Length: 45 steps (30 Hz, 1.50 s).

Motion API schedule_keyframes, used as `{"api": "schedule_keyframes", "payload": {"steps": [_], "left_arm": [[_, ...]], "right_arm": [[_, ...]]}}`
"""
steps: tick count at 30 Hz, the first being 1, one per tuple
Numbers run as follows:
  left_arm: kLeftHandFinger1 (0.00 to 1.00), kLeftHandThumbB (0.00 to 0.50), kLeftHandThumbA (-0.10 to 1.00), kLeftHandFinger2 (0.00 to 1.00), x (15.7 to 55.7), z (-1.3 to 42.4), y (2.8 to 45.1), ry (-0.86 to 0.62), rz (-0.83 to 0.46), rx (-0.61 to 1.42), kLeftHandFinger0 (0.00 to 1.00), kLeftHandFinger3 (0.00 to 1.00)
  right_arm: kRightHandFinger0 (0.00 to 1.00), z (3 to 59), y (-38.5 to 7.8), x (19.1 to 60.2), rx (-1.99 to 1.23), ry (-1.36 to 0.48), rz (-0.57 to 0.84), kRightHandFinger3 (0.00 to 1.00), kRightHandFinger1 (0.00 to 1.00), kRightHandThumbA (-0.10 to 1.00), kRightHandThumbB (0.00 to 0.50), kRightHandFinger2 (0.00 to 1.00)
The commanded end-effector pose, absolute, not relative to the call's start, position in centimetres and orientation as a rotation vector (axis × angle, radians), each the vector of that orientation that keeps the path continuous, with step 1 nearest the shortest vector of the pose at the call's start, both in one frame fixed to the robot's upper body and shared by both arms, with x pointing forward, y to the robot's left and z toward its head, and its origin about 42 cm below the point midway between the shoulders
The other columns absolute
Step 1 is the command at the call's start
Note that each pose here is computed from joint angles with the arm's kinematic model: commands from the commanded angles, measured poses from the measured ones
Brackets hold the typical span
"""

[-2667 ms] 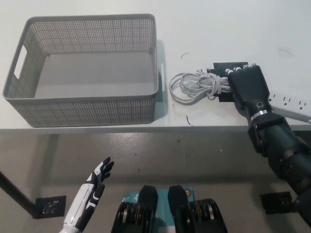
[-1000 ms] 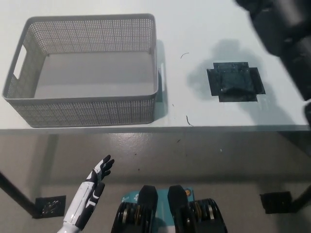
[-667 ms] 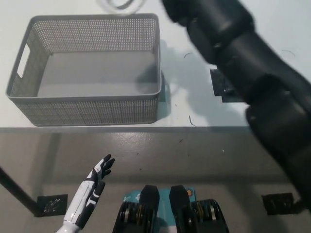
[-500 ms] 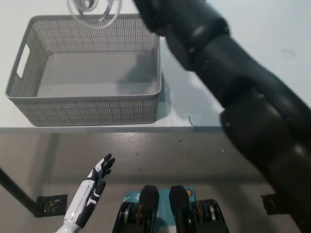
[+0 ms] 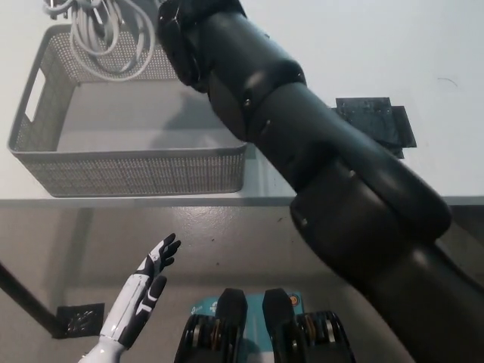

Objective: Use the right hand to pick up a power strip and put it into a container on the left side

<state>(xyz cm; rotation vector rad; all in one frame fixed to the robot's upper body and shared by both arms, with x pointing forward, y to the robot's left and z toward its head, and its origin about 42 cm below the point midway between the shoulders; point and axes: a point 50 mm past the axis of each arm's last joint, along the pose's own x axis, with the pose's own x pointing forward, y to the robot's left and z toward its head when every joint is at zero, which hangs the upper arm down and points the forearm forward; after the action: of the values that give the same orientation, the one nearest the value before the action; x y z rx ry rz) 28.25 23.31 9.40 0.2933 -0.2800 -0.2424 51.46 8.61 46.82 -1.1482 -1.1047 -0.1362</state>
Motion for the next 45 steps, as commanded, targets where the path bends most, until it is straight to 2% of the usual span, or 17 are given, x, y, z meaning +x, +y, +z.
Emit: {"api": "schedule_keyframes", "payload": {"steps": [1,3,5,6,8,9,10,11,12,13,15,21,34,38,40,43,45], "left_arm": [[1.00,0.109,1.00,1.00,28.9,11.0,23.8,-0.331,-0.252,0.304,1.00,1.00],[1.00,0.110,1.00,1.00,28.9,11.1,23.7,-0.332,-0.258,0.311,1.00,1.00],[1.00,0.111,1.00,1.00,28.9,11.1,23.6,-0.332,-0.261,0.314,1.00,1.00],[1.00,0.111,1.00,1.00,28.9,11.1,23.6,-0.332,-0.264,0.313,1.00,1.00],[1.00,0.107,1.00,1.00,28.9,11.1,23.5,-0.339,-0.263,0.301,1.00,1.00],[1.00,0.108,1.00,1.00,28.8,11.1,23.5,-0.339,-0.262,0.306,1.00,1.00],[1.00,0.107,1.00,1.00,28.8,11.1,23.5,-0.340,-0.263,0.310,1.00,1.00],[1.00,0.103,1.00,1.00,28.9,11.2,23.6,-0.342,-0.265,0.311,1.00,1.00],[1.00,0.103,1.00,1.00,29.0,11.4,23.6,-0.345,-0.269,0.313,1.00,1.00],[1.00,0.102,1.00,1.00,29.0,11.4,23.6,-0.343,-0.272,0.314,1.00,1.00],[1.00,0.101,1.00,1.00,29.1,11.7,23.6,-0.339,-0.275,0.310,1.00,1.00],[1.00,0.086,1.00,1.00,29.3,11.4,23.3,-0.350,-0.279,0.301,1.00,1.00],[1.00,0.065,1.00,1.00,28.5,11.1,23.0,-0.327,-0.290,0.332,1.00,1.00],[1.00,0.061,1.00,1.00,28.4,11.0,22.9,-0.328,-0.290,0.331,1.00,1.00],[1.00,0.063,1.00,1.00,28.4,11.1,23.1,-0.334,-0.289,0.338,1.00,1.00],[1.00,0.075,1.00,1.00,28.6,11.3,23.4,-0.327,-0.292,0.336,1.00,1.00],[1.00,0.080,1.00,1.00,28.9,11.4,23.4,-0.323,-0.298,0.327,1.00,1.00]], "right_arm": [[0.00,51.0,10.7,50.1,-1.083,-1.105,-0.101,0.37,0.00,-0.10,0.317,0.42],[0.00,49.6,11.0,50.2,-1.109,-1.060,-0.060,0.45,0.00,-0.10,0.384,0.22],[0.00,48.8,11.1,50.4,-1.126,-1.035,-0.035,0.51,0.00,-0.10,0.370,0.10],[0.00,48.3,11.1,50.6,-1.159,-0.998,-0.009,0.64,0.00,-0.10,0.363,0.09],[0.00,47.2,11.0,51.0,-1.214,-0.929,0.011,0.53,0.00,-0.10,0.323,0.09],[0.00,46.9,11.0,51.2,-1.251,-0.868,0.033,0.66,0.01,-0.10,0.279,0.16],[0.15,46.7,11.0,51.5,-1.291,-0.781,0.072,0.94,0.27,-0.08,0.240,0.49],[0.62,46.7,11.0,51.7,-1.310,-0.706,0.112,1.00,0.86,0.14,0.265,1.00],[0.85,46.9,10.9,51.9,-1.321,-0.633,0.155,1.00,1.00,0.23,0.295,1.00],[1.00,46.9,10.8,52.0,-1.349,-0.585,0.174,1.00,1.00,0.44,0.432,1.00],[1.00,47.0,10.6,52.2,-1.350,-0.540,0.195,1.00,1.00,0.55,0.491,1.00],[1.00,46.7,10.2,52.6,-1.268,-0.373,0.341,1.00,1.00,0.99,0.500,1.00],[1.00,45.9,8.4,53.6,-1.283,-0.290,0.380,1.00,1.00,0.99,0.444,1.00],[1.00,45.8,7.9,53.7,-1.466,-0.170,0.526,1.00,1.00,0.94,0.449,1.00],[1.00,46.8,7.5,53.6,-1.554,-0.099,0.677,1.00,1.00,0.95,0.407,1.00],[1.00,50.2,6.4,53.2,-1.525,0.029,0.837,1.00,1.00,0.81,0.399,1.00],[1.00,53.3,5.1,53.1,-1.396,0.034,0.869,1.00,1.00,0.74,0.453,1.00]]}}
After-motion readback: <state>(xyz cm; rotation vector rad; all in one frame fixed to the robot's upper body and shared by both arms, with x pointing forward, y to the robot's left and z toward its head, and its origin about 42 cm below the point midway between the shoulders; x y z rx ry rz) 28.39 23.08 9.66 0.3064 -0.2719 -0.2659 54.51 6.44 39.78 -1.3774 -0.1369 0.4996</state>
